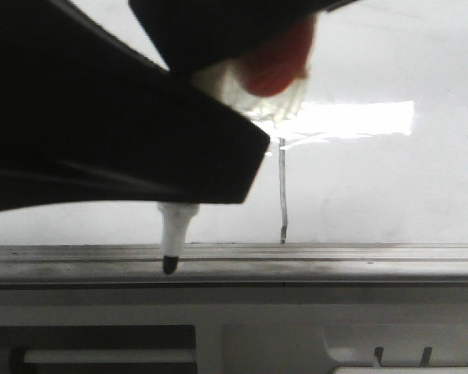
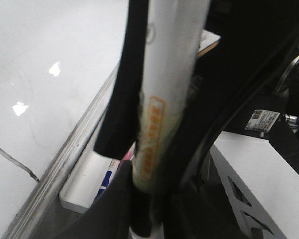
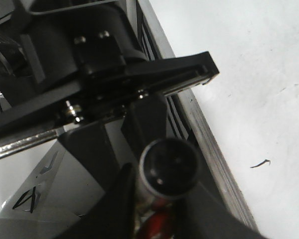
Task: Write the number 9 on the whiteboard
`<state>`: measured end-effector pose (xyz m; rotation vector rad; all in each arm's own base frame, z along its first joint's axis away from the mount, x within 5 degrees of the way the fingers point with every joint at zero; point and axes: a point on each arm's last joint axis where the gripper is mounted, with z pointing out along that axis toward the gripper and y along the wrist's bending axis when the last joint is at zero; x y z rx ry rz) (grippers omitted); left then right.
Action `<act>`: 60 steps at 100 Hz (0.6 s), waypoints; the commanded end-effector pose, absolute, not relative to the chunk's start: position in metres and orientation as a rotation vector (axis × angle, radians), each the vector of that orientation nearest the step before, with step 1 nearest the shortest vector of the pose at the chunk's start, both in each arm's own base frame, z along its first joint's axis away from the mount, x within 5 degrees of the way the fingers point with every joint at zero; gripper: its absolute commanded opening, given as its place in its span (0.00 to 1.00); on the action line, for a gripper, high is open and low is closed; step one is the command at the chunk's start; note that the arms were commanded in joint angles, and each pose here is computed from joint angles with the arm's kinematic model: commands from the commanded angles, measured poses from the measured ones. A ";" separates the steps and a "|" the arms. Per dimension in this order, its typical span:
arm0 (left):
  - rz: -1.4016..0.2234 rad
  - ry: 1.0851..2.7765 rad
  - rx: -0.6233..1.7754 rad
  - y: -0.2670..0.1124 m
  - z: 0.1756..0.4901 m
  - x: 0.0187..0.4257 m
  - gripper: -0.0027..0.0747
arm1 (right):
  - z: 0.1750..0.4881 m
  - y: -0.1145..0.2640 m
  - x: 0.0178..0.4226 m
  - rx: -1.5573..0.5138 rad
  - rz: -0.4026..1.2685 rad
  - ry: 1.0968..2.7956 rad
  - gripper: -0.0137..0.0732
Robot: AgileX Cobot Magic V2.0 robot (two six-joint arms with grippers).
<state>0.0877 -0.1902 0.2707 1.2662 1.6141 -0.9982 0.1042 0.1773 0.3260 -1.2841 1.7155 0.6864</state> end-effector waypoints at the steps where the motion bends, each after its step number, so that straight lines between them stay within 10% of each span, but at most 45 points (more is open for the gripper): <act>1: -1.067 1.622 1.189 -0.191 0.281 0.087 0.01 | 0.341 0.178 0.106 -1.244 0.692 1.662 0.41; 17: -1.070 1.672 1.183 -0.188 0.268 0.085 0.01 | 0.344 0.175 0.109 -1.221 0.651 1.631 0.84; 34: -1.093 1.710 1.161 -0.186 0.261 0.083 0.01 | 0.362 0.156 0.108 -1.113 0.620 1.565 0.89; 49: -1.094 1.713 1.159 -0.185 0.261 0.083 0.01 | 0.384 0.133 0.099 -0.991 0.611 1.465 0.75; 60: -1.097 1.717 1.155 -0.185 0.261 0.083 0.01 | 0.399 0.116 0.086 -0.912 0.616 1.375 0.33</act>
